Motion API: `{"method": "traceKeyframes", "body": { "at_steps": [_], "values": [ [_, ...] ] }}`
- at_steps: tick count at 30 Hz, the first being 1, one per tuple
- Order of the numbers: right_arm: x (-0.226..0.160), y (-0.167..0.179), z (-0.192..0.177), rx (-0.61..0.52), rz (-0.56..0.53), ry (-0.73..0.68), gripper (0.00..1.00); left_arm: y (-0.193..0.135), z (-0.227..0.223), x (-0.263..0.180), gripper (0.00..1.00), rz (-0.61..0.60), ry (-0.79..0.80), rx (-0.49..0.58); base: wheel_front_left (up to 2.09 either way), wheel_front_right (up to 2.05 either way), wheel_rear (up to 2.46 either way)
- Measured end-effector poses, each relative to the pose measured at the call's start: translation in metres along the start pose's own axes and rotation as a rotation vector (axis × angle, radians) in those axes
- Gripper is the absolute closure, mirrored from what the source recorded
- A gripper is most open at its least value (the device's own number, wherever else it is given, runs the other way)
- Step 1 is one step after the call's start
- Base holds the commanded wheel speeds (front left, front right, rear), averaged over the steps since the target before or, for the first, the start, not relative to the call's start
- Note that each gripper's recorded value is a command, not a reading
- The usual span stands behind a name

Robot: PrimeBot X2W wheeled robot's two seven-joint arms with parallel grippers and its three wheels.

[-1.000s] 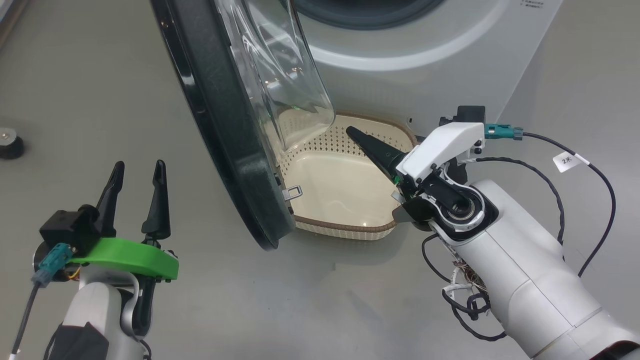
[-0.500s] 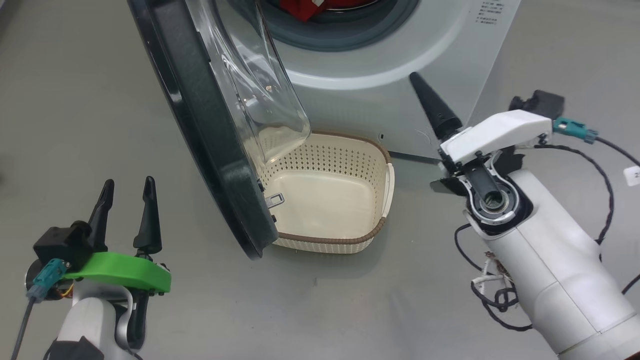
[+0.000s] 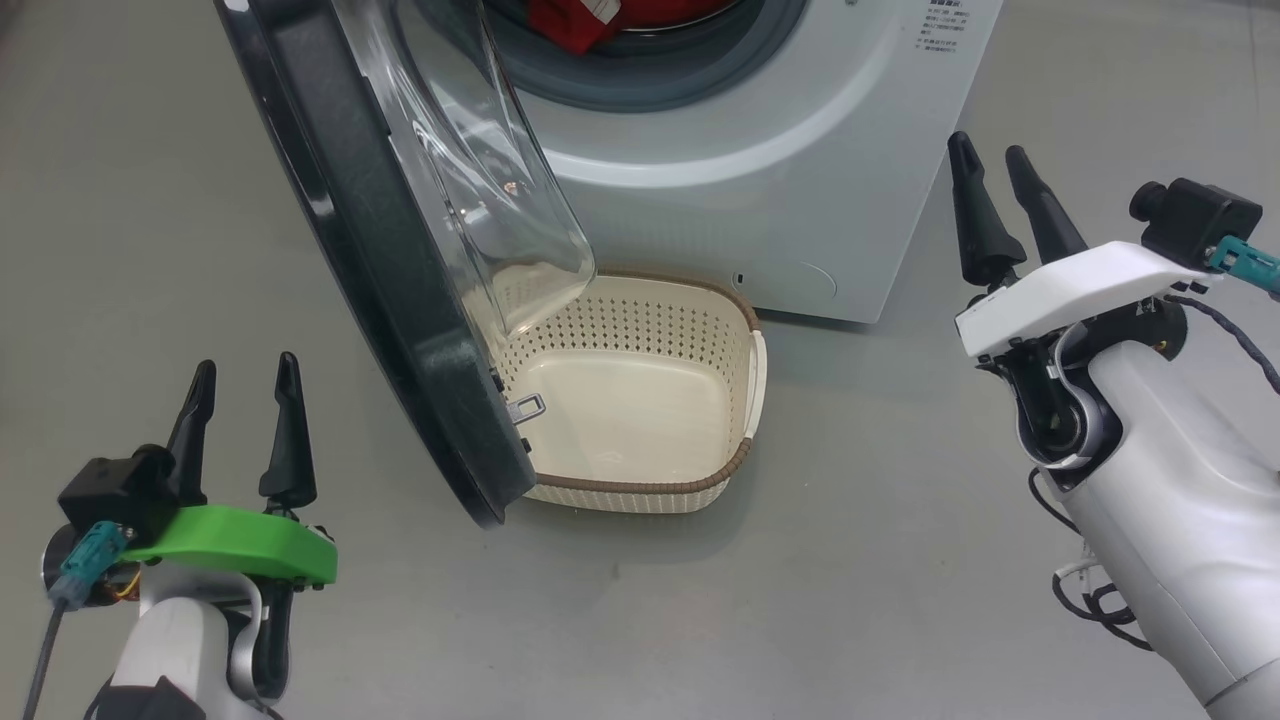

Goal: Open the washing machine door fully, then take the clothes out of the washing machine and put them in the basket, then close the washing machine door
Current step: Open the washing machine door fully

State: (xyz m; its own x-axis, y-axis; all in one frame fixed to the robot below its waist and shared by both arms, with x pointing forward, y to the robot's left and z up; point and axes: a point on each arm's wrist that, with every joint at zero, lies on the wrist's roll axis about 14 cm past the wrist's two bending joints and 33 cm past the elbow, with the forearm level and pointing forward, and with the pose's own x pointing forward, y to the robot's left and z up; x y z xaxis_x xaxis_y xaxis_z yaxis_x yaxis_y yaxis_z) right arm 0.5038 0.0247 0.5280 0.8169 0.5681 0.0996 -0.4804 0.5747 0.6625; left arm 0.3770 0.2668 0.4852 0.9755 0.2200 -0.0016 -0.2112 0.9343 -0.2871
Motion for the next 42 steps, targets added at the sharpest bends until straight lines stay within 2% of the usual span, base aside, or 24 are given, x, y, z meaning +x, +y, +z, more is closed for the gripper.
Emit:
{"method": "traceKeyframes", "body": {
  "at_steps": [4, 10, 16, 19, 26, 33, 38, 39, 40, 41, 42],
  "values": [
    [-0.004, -0.014, 0.005, -0.166, -0.037, 0.021, 0.00, -0.001, 0.000, 0.000, 0.00, -0.003, -0.002, -0.001, 0.00, 0.00, 0.00],
    [0.000, -0.017, 0.035, -0.380, -0.078, -0.056, 0.00, 0.000, 0.000, 0.000, 0.00, 0.003, -0.001, 0.002, 0.00, 0.00, 0.00],
    [-0.008, -0.014, 0.020, -0.524, -0.085, -0.037, 0.00, 0.002, 0.000, 0.000, 0.00, 0.009, -0.002, 0.000, 0.00, 0.00, 0.00],
    [-0.020, -0.019, -0.003, -0.557, -0.097, 0.012, 0.00, 0.004, 0.001, -0.001, 0.00, 0.015, -0.006, 0.006, 0.00, 0.00, 0.00],
    [-0.039, -0.030, -0.030, -0.601, -0.127, 0.082, 0.00, 0.005, 0.004, -0.002, 0.00, 0.019, -0.013, 0.010, 0.00, 0.00, 0.00],
    [-0.042, -0.030, -0.030, -0.655, -0.129, 0.078, 0.00, 0.005, 0.007, -0.003, 0.00, 0.021, -0.022, 0.015, 0.00, 0.00, 0.00],
    [-0.047, -0.027, -0.032, -0.636, -0.145, 0.071, 0.00, 0.004, 0.008, -0.005, 0.00, 0.017, -0.027, 0.017, 0.00, 0.00, 0.00],
    [-0.048, -0.028, -0.032, -0.635, -0.150, 0.070, 0.00, 0.004, 0.008, -0.006, 0.04, 0.016, -0.027, 0.016, 0.00, 0.00, 0.00],
    [-0.048, -0.028, -0.032, -0.635, -0.150, 0.070, 0.00, 0.004, 0.008, -0.006, 0.75, 0.016, -0.027, 0.016, 0.00, 0.00, 0.00],
    [-0.049, -0.028, -0.032, -0.636, -0.153, 0.069, 0.00, 0.004, 0.008, -0.006, 1.00, 0.016, -0.026, 0.015, 0.00, 0.00, 0.00],
    [-0.050, -0.029, -0.032, -0.637, -0.158, 0.068, 0.00, 0.003, 0.008, -0.007, 1.00, 0.015, -0.025, 0.015, 0.00, 0.00, 0.00]
  ]
}}
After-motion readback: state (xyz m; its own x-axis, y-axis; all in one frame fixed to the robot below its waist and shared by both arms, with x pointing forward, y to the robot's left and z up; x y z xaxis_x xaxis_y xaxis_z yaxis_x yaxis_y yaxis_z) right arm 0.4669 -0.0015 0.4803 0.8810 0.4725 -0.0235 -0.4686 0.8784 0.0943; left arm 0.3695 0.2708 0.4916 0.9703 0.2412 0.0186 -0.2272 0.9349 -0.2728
